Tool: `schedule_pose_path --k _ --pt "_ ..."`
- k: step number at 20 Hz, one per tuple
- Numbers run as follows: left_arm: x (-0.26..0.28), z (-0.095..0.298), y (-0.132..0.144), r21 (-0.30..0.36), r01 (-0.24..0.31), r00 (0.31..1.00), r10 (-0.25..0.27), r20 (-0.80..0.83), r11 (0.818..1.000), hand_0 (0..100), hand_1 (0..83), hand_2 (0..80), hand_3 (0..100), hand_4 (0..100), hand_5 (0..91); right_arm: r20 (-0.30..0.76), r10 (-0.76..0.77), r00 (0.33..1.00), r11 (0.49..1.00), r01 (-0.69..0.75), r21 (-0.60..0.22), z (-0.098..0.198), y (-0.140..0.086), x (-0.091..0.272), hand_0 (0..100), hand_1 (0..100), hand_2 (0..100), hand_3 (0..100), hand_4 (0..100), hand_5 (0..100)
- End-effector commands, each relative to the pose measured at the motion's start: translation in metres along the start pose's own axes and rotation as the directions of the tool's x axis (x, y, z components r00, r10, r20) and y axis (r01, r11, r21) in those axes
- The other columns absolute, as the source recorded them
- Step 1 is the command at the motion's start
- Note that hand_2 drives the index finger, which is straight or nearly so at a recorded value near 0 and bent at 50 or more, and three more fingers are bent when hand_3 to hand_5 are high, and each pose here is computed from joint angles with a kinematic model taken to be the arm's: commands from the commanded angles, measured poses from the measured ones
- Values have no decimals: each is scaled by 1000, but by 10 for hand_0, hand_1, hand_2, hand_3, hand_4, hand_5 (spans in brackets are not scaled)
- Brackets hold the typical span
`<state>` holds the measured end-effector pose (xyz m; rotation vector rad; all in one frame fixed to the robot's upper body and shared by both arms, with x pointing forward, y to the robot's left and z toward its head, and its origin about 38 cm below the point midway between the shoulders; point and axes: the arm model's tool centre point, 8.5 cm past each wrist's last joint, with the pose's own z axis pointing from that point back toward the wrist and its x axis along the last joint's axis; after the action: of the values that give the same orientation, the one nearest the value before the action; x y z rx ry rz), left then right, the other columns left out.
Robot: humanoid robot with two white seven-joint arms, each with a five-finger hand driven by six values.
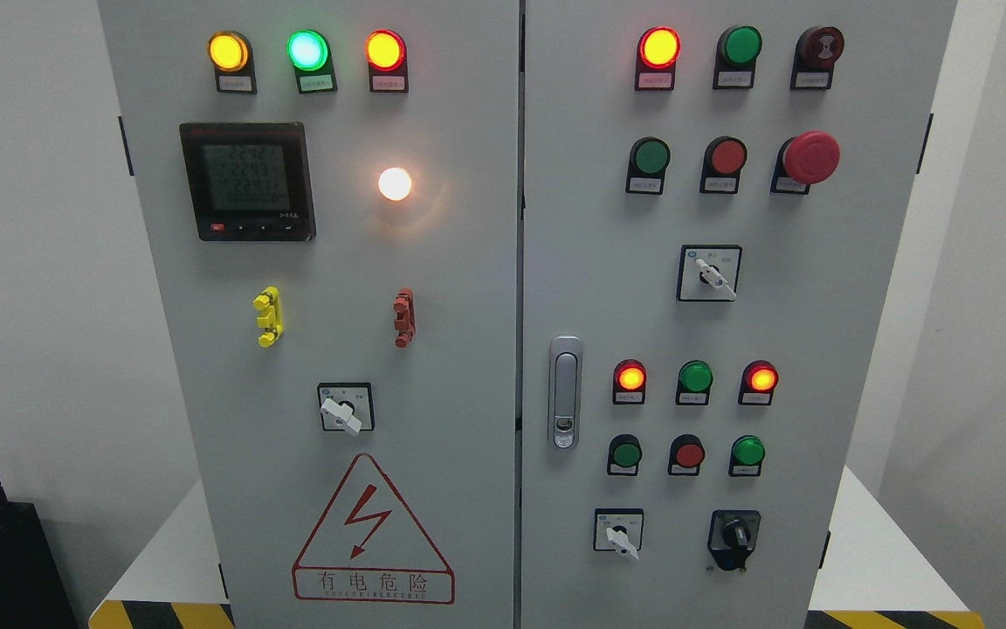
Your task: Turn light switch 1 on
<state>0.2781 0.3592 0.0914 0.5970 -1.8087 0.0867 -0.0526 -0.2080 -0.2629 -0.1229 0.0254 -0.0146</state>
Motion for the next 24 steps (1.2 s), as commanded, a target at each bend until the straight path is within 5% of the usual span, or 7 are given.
schedule_pose_path --k 1,10,14,19,24 --pt "-141 124 110 180 151 873 -45 -486 972 170 0 178 428 461 255 1 4 1000 1000 -4 1 0 0 0 120 389 0 0 0 0" --pt "-220 278 91 160 101 531 83 -843 982 196 0 52 236 277 104 1 4 1000 1000 -4 1 0 0 0 120 389 0 0 0 0" --pt "-228 341 79 85 55 358 60 -932 995 253 0 9 161 195 32 1 4 1000 1000 -4 1 0 0 0 120 389 0 0 0 0" --pt "-220 423 43 -89 -130 109 -75 -991 988 296 0 0 10 82 0 1 4 1000 1000 -4 1 0 0 0 120 389 0 0 0 0" --pt "-208 469 17 -219 -326 -98 -263 -960 920 297 0 0 0 19 0 1 4 1000 1000 -4 2 0 0 0 120 389 0 0 0 0"
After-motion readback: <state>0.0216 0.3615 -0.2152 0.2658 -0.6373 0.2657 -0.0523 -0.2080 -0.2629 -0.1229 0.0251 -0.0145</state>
